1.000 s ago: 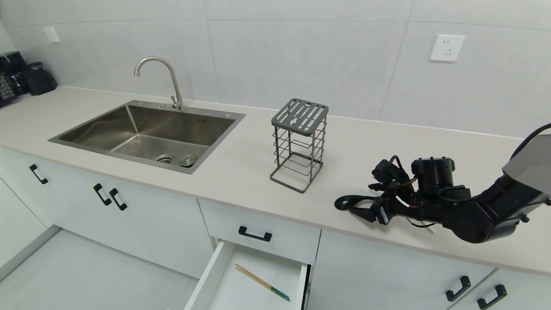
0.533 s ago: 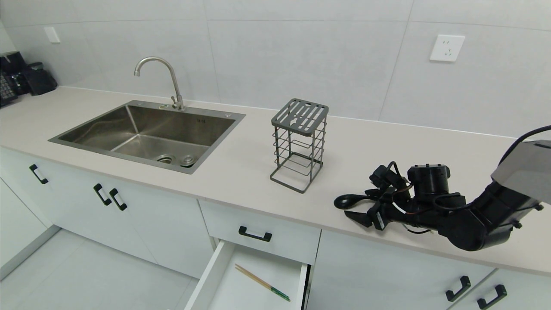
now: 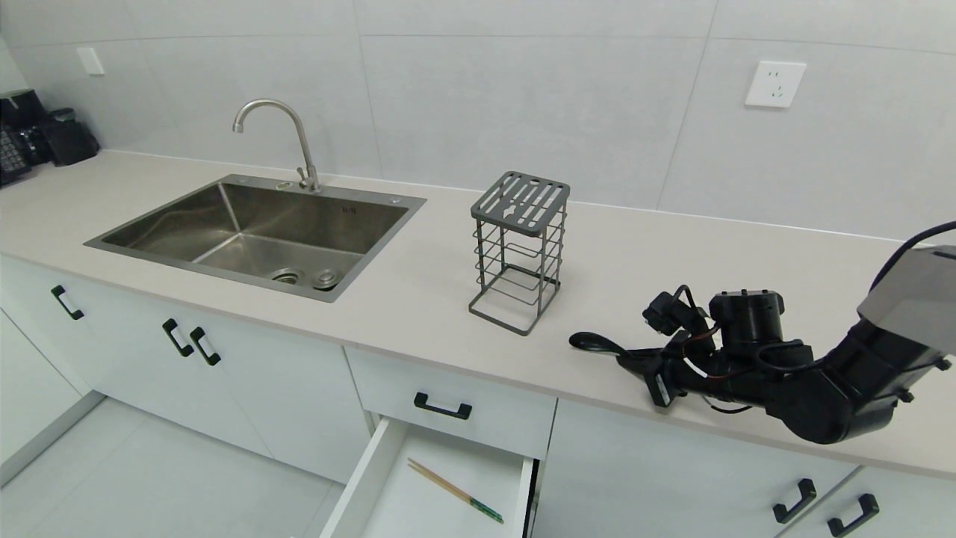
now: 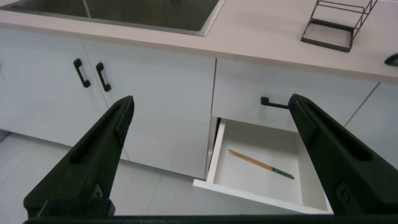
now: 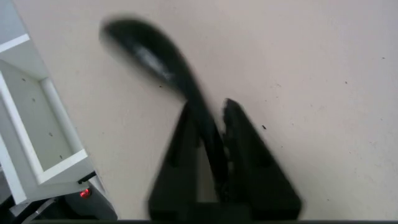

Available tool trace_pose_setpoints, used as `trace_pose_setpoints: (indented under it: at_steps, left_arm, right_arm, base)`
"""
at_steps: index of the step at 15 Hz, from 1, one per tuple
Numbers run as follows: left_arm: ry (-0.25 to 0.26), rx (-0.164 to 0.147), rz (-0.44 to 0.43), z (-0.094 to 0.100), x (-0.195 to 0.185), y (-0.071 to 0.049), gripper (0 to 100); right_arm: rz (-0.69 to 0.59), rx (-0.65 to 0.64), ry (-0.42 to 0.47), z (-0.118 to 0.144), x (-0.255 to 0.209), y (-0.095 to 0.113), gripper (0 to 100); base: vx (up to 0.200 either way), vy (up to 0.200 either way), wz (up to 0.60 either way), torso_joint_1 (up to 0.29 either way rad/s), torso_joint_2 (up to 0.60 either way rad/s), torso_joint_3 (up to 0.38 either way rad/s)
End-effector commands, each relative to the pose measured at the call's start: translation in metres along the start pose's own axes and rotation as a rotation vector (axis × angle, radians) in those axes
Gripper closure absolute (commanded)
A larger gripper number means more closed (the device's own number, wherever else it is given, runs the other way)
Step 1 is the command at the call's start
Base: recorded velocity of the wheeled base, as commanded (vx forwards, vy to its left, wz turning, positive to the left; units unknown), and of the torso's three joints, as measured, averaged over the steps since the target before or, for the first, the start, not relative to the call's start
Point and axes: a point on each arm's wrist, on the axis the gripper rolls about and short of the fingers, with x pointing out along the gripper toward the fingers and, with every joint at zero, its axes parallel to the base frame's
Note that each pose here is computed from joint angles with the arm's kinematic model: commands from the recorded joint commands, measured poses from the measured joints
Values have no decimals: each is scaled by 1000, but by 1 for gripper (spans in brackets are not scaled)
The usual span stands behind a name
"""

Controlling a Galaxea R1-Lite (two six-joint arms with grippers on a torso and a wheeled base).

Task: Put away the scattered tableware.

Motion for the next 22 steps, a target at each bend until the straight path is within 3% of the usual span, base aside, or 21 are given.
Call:
trace_pose_setpoints:
  at_steps: [1, 5, 7, 8, 18, 22]
  left_arm:
    - [0, -1, 0, 0, 0, 0, 0]
    - [2, -1, 0, 0, 0, 0, 0]
    - [2, -1, 0, 0, 0, 0, 0]
    - [0, -1, 0, 0, 0, 0, 0]
    - [0, -1, 0, 0, 0, 0, 0]
    - [2, -1, 0, 0, 0, 0, 0]
  right_arm:
    - [-2, -5, -11, 4, -3, 0, 100]
    - [-48, -57, -81, 27, -9, 9, 100]
    - [-40, -85, -157, 41, -7, 22, 100]
    - [-16, -67, -200, 48, -10, 40, 100]
    - [106, -89, -210, 53, -65, 128, 100]
    - [88, -95, -227, 58, -68, 131, 100]
  base:
    - [0, 0, 0, 0, 0, 0]
    - [0, 0, 0, 0, 0, 0]
    - [0, 0, 0, 0, 0, 0]
    - [0, 0, 0, 0, 0, 0]
    - [0, 0, 0, 0, 0, 0]
    - [0, 0, 0, 0, 0, 0]
